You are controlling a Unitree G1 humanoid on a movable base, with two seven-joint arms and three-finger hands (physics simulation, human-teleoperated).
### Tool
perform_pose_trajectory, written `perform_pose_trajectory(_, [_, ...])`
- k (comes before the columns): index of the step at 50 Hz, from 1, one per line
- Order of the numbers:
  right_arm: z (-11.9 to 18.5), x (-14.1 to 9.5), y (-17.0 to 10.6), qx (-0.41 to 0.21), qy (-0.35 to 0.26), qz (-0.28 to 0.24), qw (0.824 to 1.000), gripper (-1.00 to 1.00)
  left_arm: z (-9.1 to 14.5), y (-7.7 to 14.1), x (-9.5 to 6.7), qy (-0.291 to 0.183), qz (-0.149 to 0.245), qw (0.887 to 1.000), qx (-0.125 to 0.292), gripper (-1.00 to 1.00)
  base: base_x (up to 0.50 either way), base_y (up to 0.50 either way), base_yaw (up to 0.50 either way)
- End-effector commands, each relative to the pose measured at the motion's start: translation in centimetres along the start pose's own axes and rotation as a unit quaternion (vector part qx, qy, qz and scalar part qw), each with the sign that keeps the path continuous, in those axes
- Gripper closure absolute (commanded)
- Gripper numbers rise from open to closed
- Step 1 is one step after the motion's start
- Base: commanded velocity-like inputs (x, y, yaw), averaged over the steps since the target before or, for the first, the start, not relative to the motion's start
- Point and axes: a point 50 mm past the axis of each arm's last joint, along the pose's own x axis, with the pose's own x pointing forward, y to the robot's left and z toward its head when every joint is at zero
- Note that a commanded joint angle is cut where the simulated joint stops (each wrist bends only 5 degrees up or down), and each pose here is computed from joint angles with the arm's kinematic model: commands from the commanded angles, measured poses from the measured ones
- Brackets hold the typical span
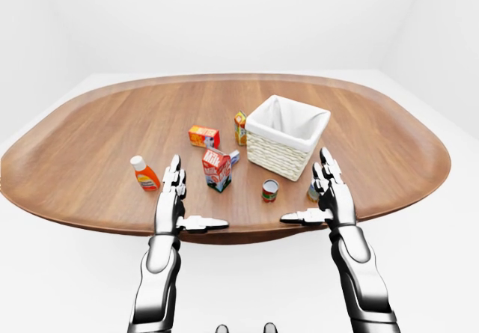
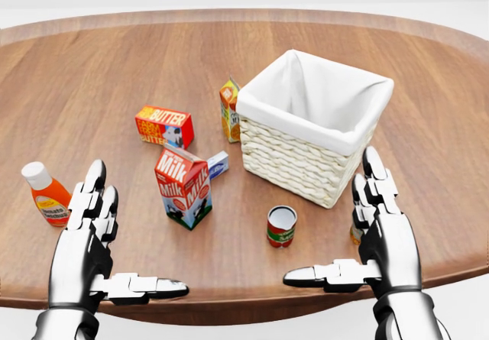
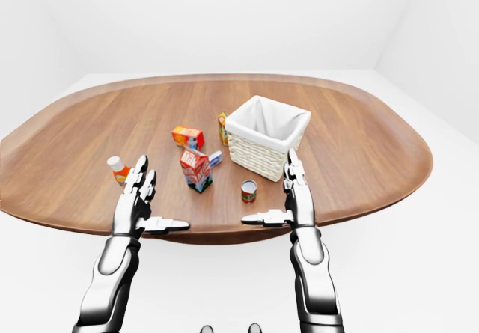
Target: Pick up the tomato sauce, and put it in the basket.
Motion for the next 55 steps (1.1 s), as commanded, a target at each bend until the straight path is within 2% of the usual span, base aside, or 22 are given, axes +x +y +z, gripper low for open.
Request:
perform_pose_trajectory(1, [-0.1,-0.1,0.1,0.001,0.001,0.004,1.000,-1.00,0.8,-0.1,0.0,-0.010,0.000,1.000,-0.002,-1.00,0.50,0.00,0.00])
perform_pose_trajectory(2, [-0.1,-0.1,0.1,0.001,0.002,0.004,1.000,-1.00,7.8,-0.8,-1.0,-0.152,0.013,0.988,-0.016,-1.00,0.50,0.00,0.00])
perform_pose_trajectory(3, [-0.3,-0.1,0.1,0.001,0.006,0.005,1.000,-1.00,11.5,-1.1,-2.2,-0.237,0.014,0.971,-0.019,-1.00,0.50,0.00,0.00])
perform_pose_trajectory(5, [-0.1,-0.2,0.2,-0.001,0.003,0.005,1.000,-1.00,12.1,-1.1,-2.4,-0.250,0.014,0.968,-0.021,-1.00,0.50,0.00,0.00])
perform_pose_trajectory(12, [-0.3,-0.1,0.3,-0.008,0.007,0.008,1.000,-1.00,12.2,-1.2,-2.3,-0.252,0.013,0.967,-0.022,-1.00,0.07,-0.06,0.00])
perform_pose_trajectory(13, [-0.2,-0.2,0.4,-0.003,0.004,0.013,1.000,-1.00,11.2,-1.3,-1.7,-0.229,-0.003,0.973,-0.002,-1.00,0.00,-0.50,0.00])
perform_pose_trajectory(14, [-0.2,-0.2,0.4,-0.003,0.004,0.014,1.000,-1.00,11.2,-1.3,-1.6,-0.228,-0.004,0.974,0.000,-1.00,0.00,-0.50,0.00])
perform_pose_trajectory(15, [-0.5,-0.1,0.4,-0.004,0.010,0.013,1.000,-1.00,9.9,-1.2,-0.9,-0.200,0.001,0.980,-0.005,-1.00,0.00,-0.50,0.00])
perform_pose_trajectory(17, [-0.4,-0.1,0.4,-0.004,0.009,0.012,1.000,-1.00,9.8,-1.2,-0.8,-0.196,0.001,0.981,-0.005,-1.00,0.00,-0.50,0.00])
perform_pose_trajectory(31, [-0.4,-0.2,0.3,-0.004,0.009,0.010,1.000,-1.00,9.8,-1.2,-0.9,-0.196,0.000,0.981,-0.003,-1.00,0.00,-0.50,0.00])
perform_pose_trajectory(33, [-0.4,-0.1,0.3,-0.005,0.010,0.009,1.000,-1.00,10.5,-1.3,-1.3,-0.212,0.003,0.977,-0.012,-1.00,0.00,-0.50,0.00])
perform_pose_trajectory(36, [-0.5,-0.1,0.3,-0.005,0.010,0.008,1.000,-1.00,10.5,-1.3,-1.2,-0.211,0.003,0.977,-0.013,-1.00,0.00,-0.50,0.00])
perform_pose_trajectory(38, [-0.3,-0.1,0.2,0.000,0.006,0.006,1.000,-1.00,10.4,-1.3,-1.3,-0.210,0.003,0.978,-0.014,-1.00,0.00,-0.09,0.00])
perform_pose_trajectory(40, [-0.2,0.0,0.1,0.000,0.004,0.004,1.000,-1.00,11.5,-1.3,-2.0,-0.236,0.009,0.972,-0.017,-1.00,0.00,0.00,0.00])
perform_pose_trajectory(42, [-0.1,0.0,0.1,-0.001,0.002,0.003,1.000,-1.00,10.1,-1.3,-1.1,-0.204,0.009,0.979,-0.018,-1.00,0.00,0.00,0.00])
perform_pose_trajectory(55, [0.1,0.0,0.0,0.001,-0.002,0.002,1.000,-1.00,10.5,-1.4,-1.6,-0.212,0.006,0.977,-0.015,-1.00,0.00,0.00,0.00])
